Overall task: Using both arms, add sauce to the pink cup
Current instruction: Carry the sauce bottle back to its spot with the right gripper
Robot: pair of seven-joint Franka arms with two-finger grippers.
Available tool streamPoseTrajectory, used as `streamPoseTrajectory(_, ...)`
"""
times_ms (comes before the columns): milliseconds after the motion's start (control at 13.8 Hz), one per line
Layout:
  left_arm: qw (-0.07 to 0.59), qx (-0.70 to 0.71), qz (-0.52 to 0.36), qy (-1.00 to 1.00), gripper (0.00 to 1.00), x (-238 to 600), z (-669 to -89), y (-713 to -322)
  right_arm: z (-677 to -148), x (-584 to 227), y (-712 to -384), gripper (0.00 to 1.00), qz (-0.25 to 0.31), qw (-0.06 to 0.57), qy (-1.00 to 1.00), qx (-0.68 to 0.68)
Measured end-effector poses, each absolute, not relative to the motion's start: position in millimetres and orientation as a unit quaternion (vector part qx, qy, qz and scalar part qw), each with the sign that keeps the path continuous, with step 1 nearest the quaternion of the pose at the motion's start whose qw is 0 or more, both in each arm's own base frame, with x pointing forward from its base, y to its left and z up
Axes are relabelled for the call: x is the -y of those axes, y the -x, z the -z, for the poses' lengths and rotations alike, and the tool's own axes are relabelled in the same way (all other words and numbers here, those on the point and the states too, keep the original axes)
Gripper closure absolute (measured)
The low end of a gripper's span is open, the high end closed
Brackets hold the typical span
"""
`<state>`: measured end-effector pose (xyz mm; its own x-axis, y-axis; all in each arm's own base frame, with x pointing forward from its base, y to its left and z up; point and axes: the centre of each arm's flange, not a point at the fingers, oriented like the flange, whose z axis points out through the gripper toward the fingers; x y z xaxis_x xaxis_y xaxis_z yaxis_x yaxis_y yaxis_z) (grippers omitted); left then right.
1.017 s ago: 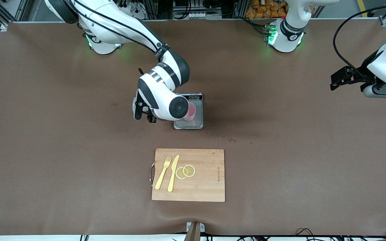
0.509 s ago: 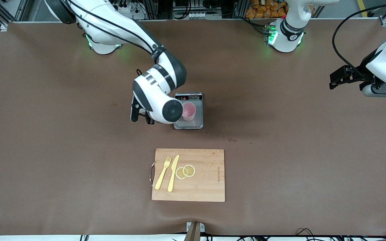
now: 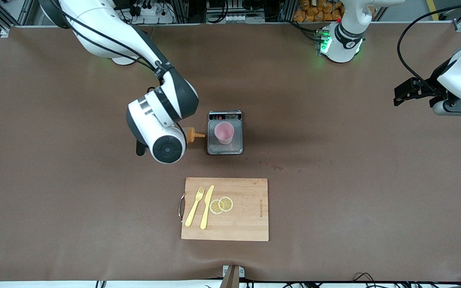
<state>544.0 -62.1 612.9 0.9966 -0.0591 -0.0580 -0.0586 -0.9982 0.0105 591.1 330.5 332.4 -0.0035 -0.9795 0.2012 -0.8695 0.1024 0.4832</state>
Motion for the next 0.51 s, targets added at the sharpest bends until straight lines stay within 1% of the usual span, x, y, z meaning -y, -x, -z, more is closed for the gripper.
streamPoseTrajectory(145, 0.005, 0.030, 0.028, -0.999, 0.00, 62.3, -613.2, -544.4, -357.4, -300.6, -608.6, 0.63, 0.160, 0.209, -0.669, 0.695)
streamPoseTrajectory(363, 0.005, 0.028, 0.023, -0.999, 0.00, 61.0, -614.0, -545.6, -399.3, -232.7, -632.6, 0.63, 0.213, 0.151, -0.678, 0.686)
streamPoseTrajectory(509, 0.005, 0.029, 0.020, -0.999, 0.00, 60.4, -615.0, -546.1, -409.1, -195.4, -639.8, 0.63, 0.248, 0.131, -0.687, 0.671)
